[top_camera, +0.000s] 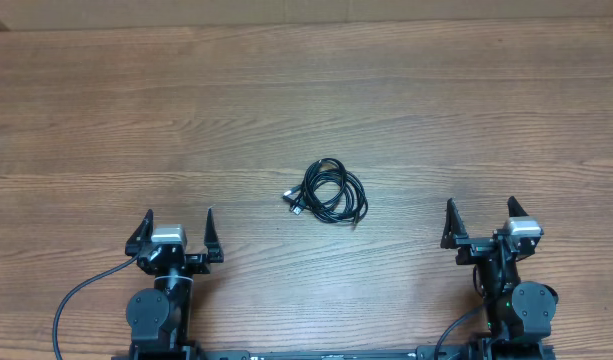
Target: Untangle cables
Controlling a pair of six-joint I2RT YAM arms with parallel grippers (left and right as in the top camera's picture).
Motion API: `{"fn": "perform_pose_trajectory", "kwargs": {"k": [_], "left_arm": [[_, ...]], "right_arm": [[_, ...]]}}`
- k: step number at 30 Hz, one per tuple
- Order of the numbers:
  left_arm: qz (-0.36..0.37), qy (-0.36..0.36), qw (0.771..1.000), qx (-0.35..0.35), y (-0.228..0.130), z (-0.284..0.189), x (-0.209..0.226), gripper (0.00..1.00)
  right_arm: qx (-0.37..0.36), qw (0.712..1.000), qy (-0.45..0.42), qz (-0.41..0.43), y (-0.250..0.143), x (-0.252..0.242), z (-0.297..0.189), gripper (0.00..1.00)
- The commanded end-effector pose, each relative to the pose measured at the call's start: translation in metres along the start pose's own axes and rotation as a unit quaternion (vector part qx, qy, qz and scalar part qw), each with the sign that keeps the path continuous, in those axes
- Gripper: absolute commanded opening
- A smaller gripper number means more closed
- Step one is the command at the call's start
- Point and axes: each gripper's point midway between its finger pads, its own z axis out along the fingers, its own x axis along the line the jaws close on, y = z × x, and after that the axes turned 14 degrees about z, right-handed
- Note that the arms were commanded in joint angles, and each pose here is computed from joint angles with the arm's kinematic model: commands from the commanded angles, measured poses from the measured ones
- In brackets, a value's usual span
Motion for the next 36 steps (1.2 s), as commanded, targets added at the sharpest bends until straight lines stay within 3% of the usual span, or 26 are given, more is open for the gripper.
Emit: {"fn": "perform_pose_trajectory", "kwargs": {"k": [1,28,32,36], "left_arm": [[0.009,-0.001,1.000,-0.004,0.000,0.000,0.000,1.00],[0.009,-0.001,1.000,-0.004,0.000,0.000,0.000,1.00],[0.009,-0.001,1.000,-0.004,0.000,0.000,0.000,1.00],[0.009,-0.001,1.000,-0.004,0.000,0.000,0.000,1.00]], "right_arm": [[-0.005,1.000,-0.002,-0.001,0.000,-0.001,0.000,1.00],[-0.004,1.000,0.006,0.000,-0.001,0.002,0.000,1.00],[0.040,0.984,0.147,0.089,-0.009,0.051,-0.008,1.00],[0.143,0.924,0.291,0.203,-0.025,0.103,-0.036,1.00]]}}
